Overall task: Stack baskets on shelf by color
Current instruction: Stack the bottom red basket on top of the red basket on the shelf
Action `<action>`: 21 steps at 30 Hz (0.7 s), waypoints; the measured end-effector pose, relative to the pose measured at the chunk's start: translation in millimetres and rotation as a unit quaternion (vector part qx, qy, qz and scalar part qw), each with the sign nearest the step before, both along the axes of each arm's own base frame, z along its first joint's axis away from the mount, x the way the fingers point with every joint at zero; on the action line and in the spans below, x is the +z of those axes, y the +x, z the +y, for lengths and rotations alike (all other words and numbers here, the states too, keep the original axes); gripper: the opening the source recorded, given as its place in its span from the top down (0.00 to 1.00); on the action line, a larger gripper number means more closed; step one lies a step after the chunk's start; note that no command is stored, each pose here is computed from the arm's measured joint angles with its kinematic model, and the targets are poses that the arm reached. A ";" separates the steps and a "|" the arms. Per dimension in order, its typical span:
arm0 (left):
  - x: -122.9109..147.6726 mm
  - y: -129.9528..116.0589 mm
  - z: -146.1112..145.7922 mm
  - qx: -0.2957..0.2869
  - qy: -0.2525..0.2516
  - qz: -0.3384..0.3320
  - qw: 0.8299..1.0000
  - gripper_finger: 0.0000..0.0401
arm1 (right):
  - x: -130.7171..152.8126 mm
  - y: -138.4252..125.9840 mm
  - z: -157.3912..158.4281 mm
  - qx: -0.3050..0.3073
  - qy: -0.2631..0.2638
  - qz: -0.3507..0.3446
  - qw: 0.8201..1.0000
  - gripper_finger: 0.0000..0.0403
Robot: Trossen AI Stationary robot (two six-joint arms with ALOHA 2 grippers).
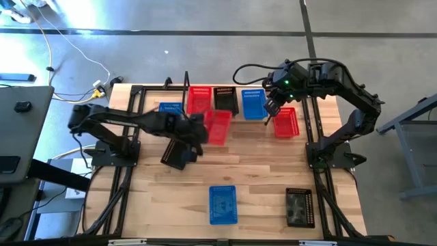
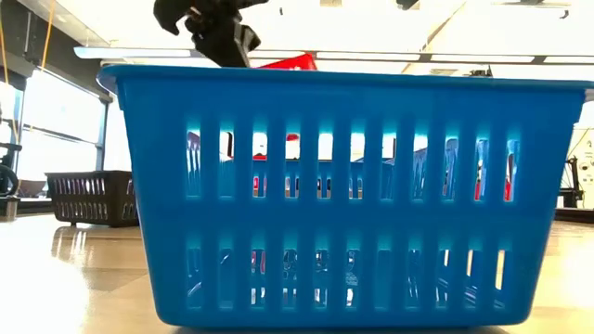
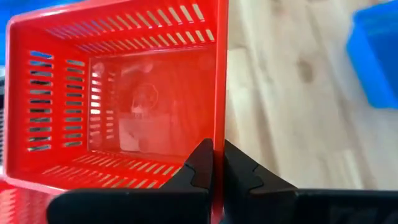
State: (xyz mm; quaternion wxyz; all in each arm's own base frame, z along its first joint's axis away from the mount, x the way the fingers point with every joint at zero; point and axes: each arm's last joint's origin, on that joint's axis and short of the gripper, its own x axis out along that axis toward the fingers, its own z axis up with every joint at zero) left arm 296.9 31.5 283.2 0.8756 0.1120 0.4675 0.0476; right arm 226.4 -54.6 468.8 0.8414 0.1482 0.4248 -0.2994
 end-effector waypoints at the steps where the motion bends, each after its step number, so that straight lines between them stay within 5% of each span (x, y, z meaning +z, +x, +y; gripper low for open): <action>1: 2.3 -4.9 5.2 0.012 0.003 -0.010 1.000 1.00 | 0.0 0.1 0.0 0.000 0.000 0.000 1.000 0.79; 7: 10.3 -33.5 35.3 0.066 0.028 -0.014 0.997 1.00 | 0.3 0.4 -0.1 0.000 0.000 -0.003 1.000 0.79; 21: 9.8 -59.3 88.8 0.106 0.079 0.040 0.990 1.00 | 0.4 0.6 -0.1 -0.021 0.011 -0.014 1.000 0.79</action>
